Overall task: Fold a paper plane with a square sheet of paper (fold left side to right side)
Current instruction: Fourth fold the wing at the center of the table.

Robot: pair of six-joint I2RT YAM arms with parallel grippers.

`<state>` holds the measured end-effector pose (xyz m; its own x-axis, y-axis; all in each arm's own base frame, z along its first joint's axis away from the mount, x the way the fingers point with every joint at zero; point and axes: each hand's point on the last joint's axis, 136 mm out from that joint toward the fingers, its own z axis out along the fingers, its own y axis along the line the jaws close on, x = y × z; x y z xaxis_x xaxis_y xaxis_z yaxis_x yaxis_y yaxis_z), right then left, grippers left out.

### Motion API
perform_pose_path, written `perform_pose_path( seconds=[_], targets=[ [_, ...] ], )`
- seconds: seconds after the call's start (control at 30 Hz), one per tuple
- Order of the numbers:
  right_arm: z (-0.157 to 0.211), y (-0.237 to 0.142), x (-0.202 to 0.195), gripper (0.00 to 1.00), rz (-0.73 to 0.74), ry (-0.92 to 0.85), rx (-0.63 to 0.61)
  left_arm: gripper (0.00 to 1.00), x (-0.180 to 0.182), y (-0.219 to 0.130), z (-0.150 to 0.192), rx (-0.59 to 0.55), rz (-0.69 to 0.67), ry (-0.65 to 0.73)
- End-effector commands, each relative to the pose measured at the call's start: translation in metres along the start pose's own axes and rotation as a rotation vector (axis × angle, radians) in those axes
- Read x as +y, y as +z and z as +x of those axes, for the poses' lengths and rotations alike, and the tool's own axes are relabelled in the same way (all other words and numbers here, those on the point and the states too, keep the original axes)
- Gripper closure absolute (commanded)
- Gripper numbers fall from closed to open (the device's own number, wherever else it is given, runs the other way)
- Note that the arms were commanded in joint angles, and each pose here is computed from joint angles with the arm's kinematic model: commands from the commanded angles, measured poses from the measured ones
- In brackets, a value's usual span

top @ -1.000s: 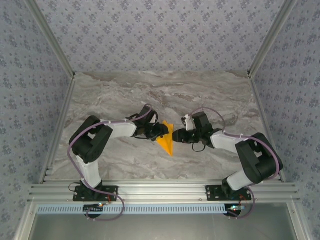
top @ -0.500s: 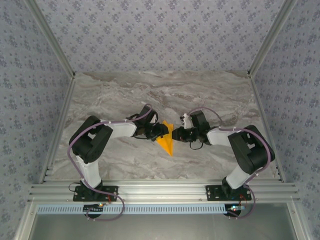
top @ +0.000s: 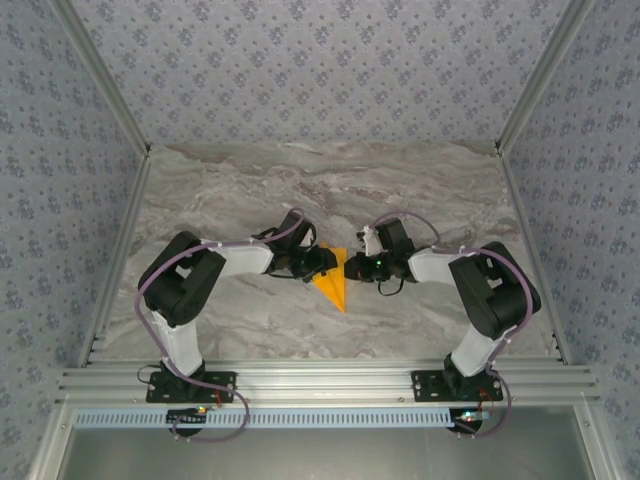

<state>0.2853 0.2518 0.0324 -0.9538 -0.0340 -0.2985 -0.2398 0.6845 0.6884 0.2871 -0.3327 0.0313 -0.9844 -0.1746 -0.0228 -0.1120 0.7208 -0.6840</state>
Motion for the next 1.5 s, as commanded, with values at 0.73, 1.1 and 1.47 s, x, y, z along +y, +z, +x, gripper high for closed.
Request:
perform_pose_path(
  seconds=[0.73, 1.1, 1.47],
  targets=[
    [-0.001, 0.011, -0.008, 0.92, 0.052, -0.038, 0.041, 0.56, 0.007, 0.002, 0.005, 0.014, -0.044, 0.002],
    [0.015, 0.015, -0.027, 0.92, 0.145, -0.008, 0.101, 0.56, 0.001, -0.002, 0.004, 0.008, -0.032, 0.012],
    [0.028, 0.013, -0.036, 0.92, 0.197, 0.002, 0.126, 0.64, -0.026, -0.035, -0.008, -0.055, -0.038, 0.094]
  ],
)
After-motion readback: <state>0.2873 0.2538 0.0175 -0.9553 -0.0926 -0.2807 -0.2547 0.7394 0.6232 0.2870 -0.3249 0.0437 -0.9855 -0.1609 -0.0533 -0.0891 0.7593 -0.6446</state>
